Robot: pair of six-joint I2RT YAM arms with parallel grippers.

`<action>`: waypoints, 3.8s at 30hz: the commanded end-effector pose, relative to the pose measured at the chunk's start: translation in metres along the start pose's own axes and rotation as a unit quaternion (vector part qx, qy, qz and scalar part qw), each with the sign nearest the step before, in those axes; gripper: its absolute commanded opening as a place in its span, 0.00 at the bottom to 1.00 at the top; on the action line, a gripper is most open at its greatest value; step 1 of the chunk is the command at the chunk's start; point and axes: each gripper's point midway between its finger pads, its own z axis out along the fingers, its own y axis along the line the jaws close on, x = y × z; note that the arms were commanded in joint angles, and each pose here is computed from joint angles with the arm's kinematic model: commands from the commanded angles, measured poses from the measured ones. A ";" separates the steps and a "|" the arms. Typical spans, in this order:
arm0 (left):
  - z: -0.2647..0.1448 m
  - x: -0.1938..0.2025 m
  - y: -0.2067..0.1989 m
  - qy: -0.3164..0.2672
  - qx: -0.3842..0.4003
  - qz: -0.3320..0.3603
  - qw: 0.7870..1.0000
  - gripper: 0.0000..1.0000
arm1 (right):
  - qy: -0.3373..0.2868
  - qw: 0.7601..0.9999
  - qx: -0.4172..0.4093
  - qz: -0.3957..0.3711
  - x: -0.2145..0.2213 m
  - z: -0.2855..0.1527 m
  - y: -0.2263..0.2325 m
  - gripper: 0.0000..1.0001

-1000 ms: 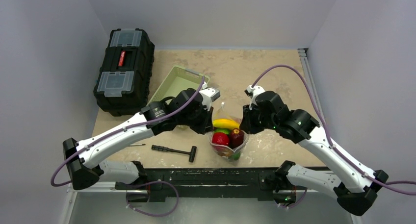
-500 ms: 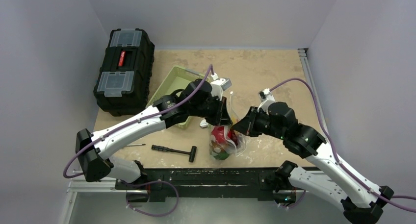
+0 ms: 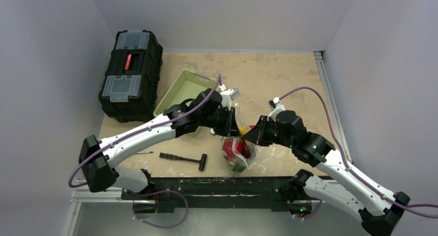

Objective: Place the food in the zip-top bag and seal the zipper

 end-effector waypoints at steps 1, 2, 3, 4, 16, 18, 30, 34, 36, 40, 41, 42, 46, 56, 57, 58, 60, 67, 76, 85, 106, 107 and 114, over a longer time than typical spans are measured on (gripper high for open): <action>-0.012 -0.009 -0.019 -0.038 0.039 -0.014 0.998 0.00 | -0.040 0.993 -0.088 -0.069 -0.025 -0.008 0.043 0.00; -0.012 -0.010 -0.017 -0.041 0.035 -0.015 0.998 0.00 | -0.042 0.994 -0.078 -0.070 -0.025 -0.008 0.039 0.00; -0.013 -0.009 -0.013 -0.043 0.025 -0.018 0.999 0.00 | -0.044 0.994 -0.072 -0.072 -0.025 -0.007 0.036 0.00; -0.014 -0.009 -0.009 -0.047 0.016 -0.020 0.999 0.02 | -0.044 0.994 -0.072 -0.074 -0.025 -0.007 0.035 0.00; -0.022 -0.017 0.003 -0.121 -0.018 0.000 0.992 0.52 | -0.031 0.994 -0.082 -0.067 -0.016 0.004 0.032 0.00; -0.023 -0.018 0.004 -0.128 -0.025 -0.003 0.992 0.61 | -0.029 0.994 -0.083 -0.069 -0.015 0.006 0.032 0.00; -0.041 -0.058 0.011 -0.219 -0.142 -0.107 0.959 0.76 | -0.022 0.993 -0.085 -0.075 -0.013 0.010 0.031 0.00; -0.030 -0.063 0.010 -0.222 -0.152 -0.130 0.954 0.74 | -0.021 0.993 -0.083 -0.076 -0.012 0.009 0.030 0.00; -0.026 -0.065 0.010 -0.218 -0.163 -0.128 0.954 0.71 | -0.023 0.993 -0.083 -0.077 -0.012 0.008 0.029 0.00; -0.025 -0.066 0.013 -0.223 -0.211 -0.103 0.946 0.67 | -0.028 0.993 -0.079 -0.080 -0.014 0.007 0.028 0.00; -0.026 -0.067 0.012 -0.226 -0.220 -0.095 0.944 0.65 | -0.029 0.993 -0.078 -0.081 -0.014 0.007 0.027 0.00; -0.026 -0.069 0.011 -0.230 -0.227 -0.086 0.943 0.63 | -0.031 0.993 -0.076 -0.082 -0.014 0.007 0.027 0.00; -0.024 -0.071 0.010 -0.228 -0.246 -0.063 0.940 0.57 | -0.034 0.993 -0.069 -0.086 -0.016 0.008 0.024 0.00; -0.009 -0.069 0.013 -0.202 -0.256 -0.024 0.945 0.34 | -0.042 0.991 -0.068 -0.104 -0.020 0.004 0.026 0.00; -0.008 -0.069 0.014 -0.199 -0.258 -0.023 0.945 0.36 | -0.044 0.991 -0.068 -0.104 -0.021 0.004 0.026 0.00; -0.007 -0.069 0.015 -0.197 -0.259 -0.022 0.945 0.38 | -0.046 0.991 -0.068 -0.105 -0.021 0.003 0.026 0.00; -0.006 -0.069 0.016 -0.195 -0.260 -0.016 0.946 0.38 | -0.048 0.991 -0.068 -0.107 -0.022 0.003 0.026 0.00; 0.004 -0.070 0.016 -0.173 -0.234 0.009 0.957 0.27 | -0.049 0.989 -0.069 -0.122 -0.025 0.004 0.028 0.03; 0.010 -0.067 0.017 -0.151 -0.232 0.017 0.961 0.45 | -0.049 0.988 -0.072 -0.127 -0.028 0.010 0.032 0.04; 0.012 -0.067 0.018 -0.140 -0.230 0.049 0.962 0.15 | -0.047 0.986 -0.072 -0.141 -0.029 0.008 0.033 0.16; -0.060 -0.032 -0.033 -0.012 0.152 0.327 0.933 0.00 | -0.179 0.914 -0.157 -0.329 -0.057 -0.045 0.063 0.69; -0.061 -0.031 -0.033 -0.004 0.159 0.328 0.931 0.00 | -0.188 0.905 -0.177 -0.339 -0.057 -0.048 0.069 0.69; -0.066 -0.021 -0.031 0.027 0.215 0.338 0.916 0.00 | -0.209 0.863 -0.263 -0.377 -0.035 -0.049 0.080 0.66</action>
